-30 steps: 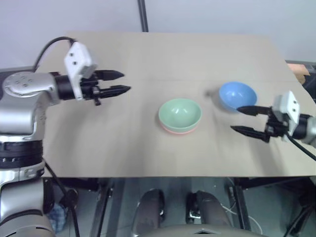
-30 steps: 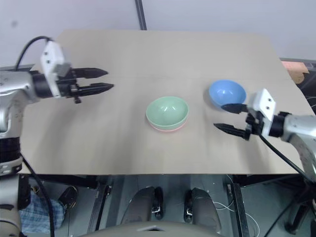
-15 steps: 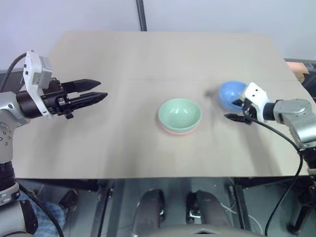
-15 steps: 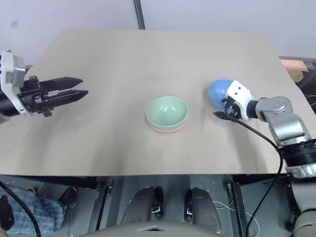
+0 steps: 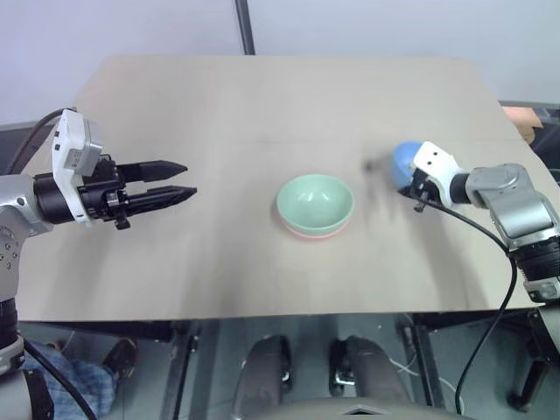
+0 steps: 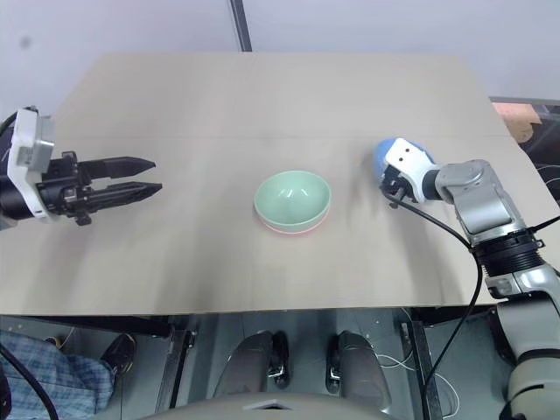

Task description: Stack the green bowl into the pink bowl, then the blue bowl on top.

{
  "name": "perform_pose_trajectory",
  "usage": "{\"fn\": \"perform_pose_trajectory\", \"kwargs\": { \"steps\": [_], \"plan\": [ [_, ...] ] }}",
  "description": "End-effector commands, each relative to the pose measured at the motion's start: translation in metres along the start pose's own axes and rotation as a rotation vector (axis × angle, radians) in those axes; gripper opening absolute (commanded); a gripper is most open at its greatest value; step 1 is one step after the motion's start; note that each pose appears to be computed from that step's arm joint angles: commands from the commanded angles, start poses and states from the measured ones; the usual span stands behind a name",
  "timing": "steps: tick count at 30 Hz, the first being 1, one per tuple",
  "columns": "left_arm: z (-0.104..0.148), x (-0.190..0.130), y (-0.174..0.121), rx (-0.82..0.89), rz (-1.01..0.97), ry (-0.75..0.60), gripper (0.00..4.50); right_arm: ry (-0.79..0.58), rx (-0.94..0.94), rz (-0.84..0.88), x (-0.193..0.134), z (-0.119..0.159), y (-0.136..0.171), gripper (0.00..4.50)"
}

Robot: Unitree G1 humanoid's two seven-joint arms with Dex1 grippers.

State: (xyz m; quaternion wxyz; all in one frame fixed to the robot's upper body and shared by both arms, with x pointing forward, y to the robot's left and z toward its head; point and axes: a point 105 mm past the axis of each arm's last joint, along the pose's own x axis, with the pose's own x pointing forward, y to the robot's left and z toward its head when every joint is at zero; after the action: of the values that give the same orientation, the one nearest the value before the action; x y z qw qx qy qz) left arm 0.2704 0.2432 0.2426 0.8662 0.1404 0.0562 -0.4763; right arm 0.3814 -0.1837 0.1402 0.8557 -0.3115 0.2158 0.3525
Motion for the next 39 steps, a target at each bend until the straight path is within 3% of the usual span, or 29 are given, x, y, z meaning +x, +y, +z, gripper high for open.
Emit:
{"fn": "perform_pose_trajectory", "kwargs": {
  "steps": [1, 5, 8, 12, 17, 22, 23, 25, 26, 29, 34, 39],
  "plan": [
    [0.007, 0.001, -0.004, 0.05, -0.016, 0.011, 2.44, -0.04, -0.039, -0.032, -0.006, 0.012, -0.004, 0.07],
    [0.004, 0.002, -0.004, 0.046, -0.03, 0.021, 2.44, -0.155, -0.075, -0.013, -0.017, 0.052, 0.0, 0.07],
    [-0.003, 0.005, -0.005, 0.036, -0.056, 0.045, 2.44, -0.294, -0.188, 0.083, -0.037, 0.099, 0.024, 0.07],
    [-0.013, 0.004, -0.005, 0.032, -0.077, 0.081, 2.44, -0.356, -0.291, 0.178, -0.052, 0.131, 0.055, 0.07],
    [-0.016, 0.006, -0.003, 0.037, -0.094, 0.089, 2.44, -0.381, -0.433, 0.305, -0.059, 0.15, 0.096, 0.07],
    [-0.017, 0.009, 0.0, 0.046, -0.111, 0.089, 2.44, -0.344, -0.498, 0.365, -0.051, 0.143, 0.123, 0.07],
    [-0.017, 0.009, 0.001, 0.053, -0.112, 0.093, 2.44, -0.345, -0.499, 0.365, -0.049, 0.144, 0.125, 0.87],
    [-0.018, 0.01, 0.001, 0.055, -0.118, 0.09, 2.44, -0.35, -0.495, 0.363, -0.048, 0.146, 0.127, 1.54],
    [-0.018, 0.011, 0.001, 0.056, -0.119, 0.089, 2.44, -0.36, -0.49, 0.359, -0.049, 0.148, 0.127, 2.24],
    [-0.019, 0.012, 0.002, 0.059, -0.123, 0.089, 2.44, -0.386, -0.443, 0.315, -0.052, 0.156, 0.12, 3.46],
    [-0.02, 0.011, 0.002, 0.063, -0.119, 0.088, 2.44, -0.406, -0.333, 0.313, -0.073, 0.154, 0.103, 3.46],
    [-0.025, 0.007, 0.004, 0.058, -0.08, 0.082, 2.44, -0.478, -0.136, 0.269, -0.103, 0.129, 0.076, 3.46]
  ]
}}
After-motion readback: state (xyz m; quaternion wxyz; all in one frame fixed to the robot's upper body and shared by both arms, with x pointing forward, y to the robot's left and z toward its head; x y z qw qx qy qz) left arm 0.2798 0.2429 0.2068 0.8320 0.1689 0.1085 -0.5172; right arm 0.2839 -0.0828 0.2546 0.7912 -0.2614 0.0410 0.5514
